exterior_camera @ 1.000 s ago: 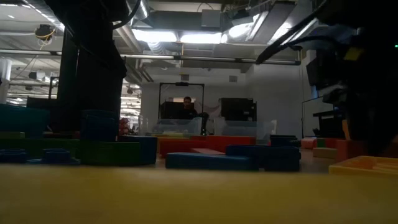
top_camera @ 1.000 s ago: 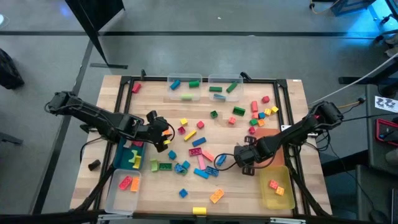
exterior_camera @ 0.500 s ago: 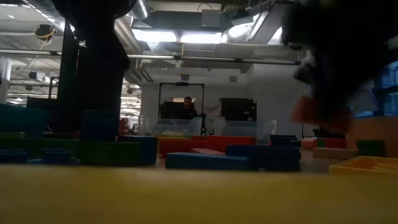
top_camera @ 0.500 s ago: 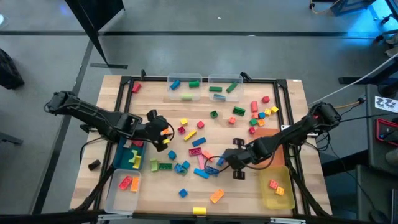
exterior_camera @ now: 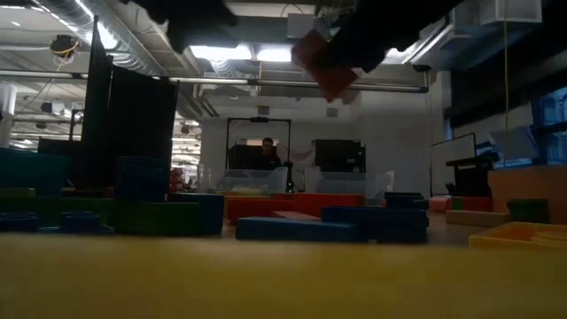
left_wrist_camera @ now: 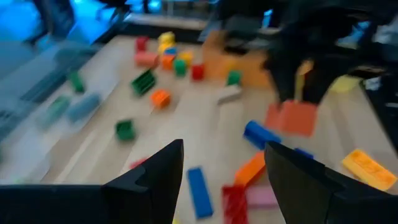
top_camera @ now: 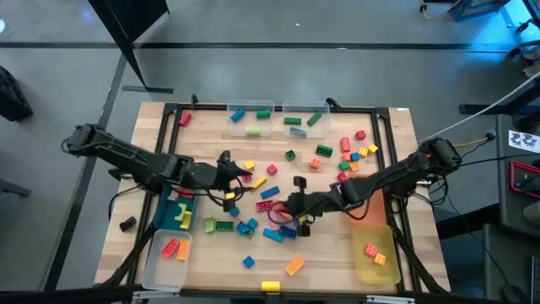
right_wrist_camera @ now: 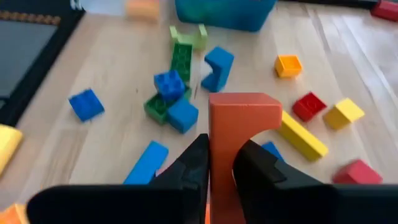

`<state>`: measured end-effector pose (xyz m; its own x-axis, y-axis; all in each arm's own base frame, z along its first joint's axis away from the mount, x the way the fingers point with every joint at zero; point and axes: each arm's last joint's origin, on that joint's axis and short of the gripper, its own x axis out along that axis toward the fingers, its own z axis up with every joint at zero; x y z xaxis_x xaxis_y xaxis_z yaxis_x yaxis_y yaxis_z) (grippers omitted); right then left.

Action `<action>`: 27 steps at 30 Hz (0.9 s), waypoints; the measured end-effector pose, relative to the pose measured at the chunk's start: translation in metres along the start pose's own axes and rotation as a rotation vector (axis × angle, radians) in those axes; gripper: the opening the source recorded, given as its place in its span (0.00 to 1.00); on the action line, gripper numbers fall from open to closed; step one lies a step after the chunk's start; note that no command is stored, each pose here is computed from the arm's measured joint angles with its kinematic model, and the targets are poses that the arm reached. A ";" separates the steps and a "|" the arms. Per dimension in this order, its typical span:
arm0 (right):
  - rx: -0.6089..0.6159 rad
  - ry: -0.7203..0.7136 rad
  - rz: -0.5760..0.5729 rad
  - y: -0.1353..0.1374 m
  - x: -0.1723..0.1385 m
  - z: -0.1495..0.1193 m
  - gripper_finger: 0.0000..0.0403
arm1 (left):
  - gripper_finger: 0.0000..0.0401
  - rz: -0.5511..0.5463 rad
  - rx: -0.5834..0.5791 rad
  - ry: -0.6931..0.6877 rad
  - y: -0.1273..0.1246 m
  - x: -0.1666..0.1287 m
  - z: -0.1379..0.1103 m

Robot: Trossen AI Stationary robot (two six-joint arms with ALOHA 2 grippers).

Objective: Sort blocks by size
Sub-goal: Put the orange block into the blue bin

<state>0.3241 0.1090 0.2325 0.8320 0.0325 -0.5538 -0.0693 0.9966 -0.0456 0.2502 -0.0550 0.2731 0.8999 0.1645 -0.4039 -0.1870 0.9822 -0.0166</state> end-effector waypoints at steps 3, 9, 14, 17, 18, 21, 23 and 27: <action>-0.002 -0.018 0.018 -0.006 0.002 0.003 0.14 | 0.52 -0.024 0.085 -0.030 -0.005 0.011 0.000; 0.002 -0.027 0.013 -0.009 0.002 0.004 0.12 | 0.52 -0.024 0.138 -0.057 -0.013 0.034 -0.006; 0.003 -0.028 0.013 -0.009 0.002 0.004 0.16 | 0.52 -0.024 0.172 -0.034 -0.019 0.051 -0.016; 0.002 -0.026 0.014 -0.009 0.002 0.004 0.13 | 0.52 -0.027 0.168 -0.033 -0.021 0.060 -0.021; 0.001 -0.019 0.013 -0.009 0.002 0.003 0.12 | 0.52 -0.028 0.165 -0.036 -0.022 0.062 -0.022; -0.003 -0.004 0.018 -0.009 0.002 0.002 0.12 | 0.52 -0.043 0.163 -0.046 -0.025 0.067 -0.025; -0.005 0.002 0.021 -0.009 0.003 0.001 0.12 | 0.52 -0.073 0.161 -0.044 -0.026 0.067 -0.025; -0.008 0.022 0.008 -0.010 0.003 -0.001 0.15 | 0.52 -0.129 0.133 -0.040 -0.028 0.067 -0.025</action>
<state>0.3265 0.0990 0.2301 0.8193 0.0384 -0.5720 -0.0799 0.9957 -0.0477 0.3057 -0.0742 0.2235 0.9284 0.0372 -0.3697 -0.0177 0.9983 0.0561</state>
